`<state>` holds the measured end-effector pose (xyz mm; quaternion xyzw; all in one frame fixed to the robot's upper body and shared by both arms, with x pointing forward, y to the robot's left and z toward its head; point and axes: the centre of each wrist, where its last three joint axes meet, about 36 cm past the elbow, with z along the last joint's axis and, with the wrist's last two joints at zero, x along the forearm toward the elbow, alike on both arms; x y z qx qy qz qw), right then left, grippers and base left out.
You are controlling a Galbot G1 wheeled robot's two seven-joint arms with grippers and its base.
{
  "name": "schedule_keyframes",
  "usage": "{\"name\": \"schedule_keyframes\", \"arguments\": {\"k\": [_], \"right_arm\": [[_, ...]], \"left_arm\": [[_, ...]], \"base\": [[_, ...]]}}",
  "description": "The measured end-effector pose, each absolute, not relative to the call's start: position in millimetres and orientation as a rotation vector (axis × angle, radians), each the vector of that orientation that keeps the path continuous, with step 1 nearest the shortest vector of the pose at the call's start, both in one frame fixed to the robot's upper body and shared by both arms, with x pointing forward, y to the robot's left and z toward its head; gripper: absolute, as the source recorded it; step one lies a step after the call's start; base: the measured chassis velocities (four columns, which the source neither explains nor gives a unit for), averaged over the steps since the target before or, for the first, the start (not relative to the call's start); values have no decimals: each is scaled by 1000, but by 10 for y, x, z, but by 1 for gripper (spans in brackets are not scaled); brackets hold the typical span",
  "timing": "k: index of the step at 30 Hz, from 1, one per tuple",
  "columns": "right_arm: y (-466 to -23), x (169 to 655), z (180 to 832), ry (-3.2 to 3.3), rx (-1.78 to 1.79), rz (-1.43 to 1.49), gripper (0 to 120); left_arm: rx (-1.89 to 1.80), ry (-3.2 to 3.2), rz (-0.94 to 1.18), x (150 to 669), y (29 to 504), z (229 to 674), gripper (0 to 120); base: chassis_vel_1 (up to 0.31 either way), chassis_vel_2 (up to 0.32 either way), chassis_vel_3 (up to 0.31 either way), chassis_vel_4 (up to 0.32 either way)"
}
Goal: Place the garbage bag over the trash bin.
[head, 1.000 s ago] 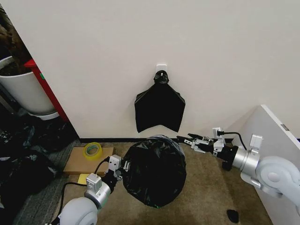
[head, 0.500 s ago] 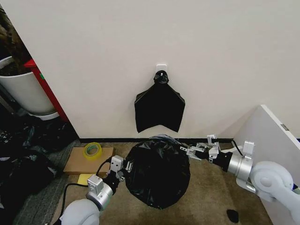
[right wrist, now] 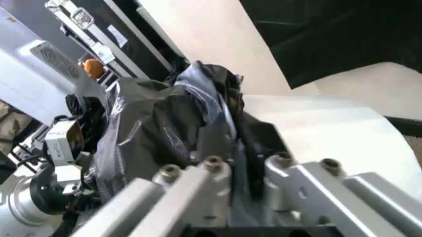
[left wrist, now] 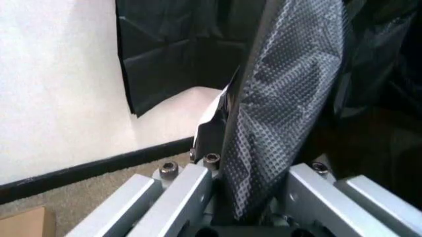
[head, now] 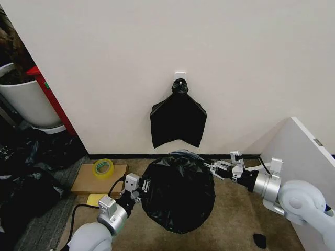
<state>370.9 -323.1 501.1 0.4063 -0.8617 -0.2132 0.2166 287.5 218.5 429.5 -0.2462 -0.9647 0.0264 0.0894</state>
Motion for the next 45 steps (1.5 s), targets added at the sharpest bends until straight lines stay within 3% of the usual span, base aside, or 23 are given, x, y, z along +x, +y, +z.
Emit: {"name": "schedule_keyframes", "arguments": {"k": [30, 45], "right_arm": [[-3239, 3884, 4659, -2493, 1002, -467, 0], [-3608, 3774, 4845, -2640, 836, -497, 54]], "left_arm": [[-808, -2871, 69, 2751, 2099, 4431, 0], [-663, -2803, 173, 2832, 2097, 4368, 0]], "base": [[0, 0, 0, 0], [0, 0, 0, 0]]}}
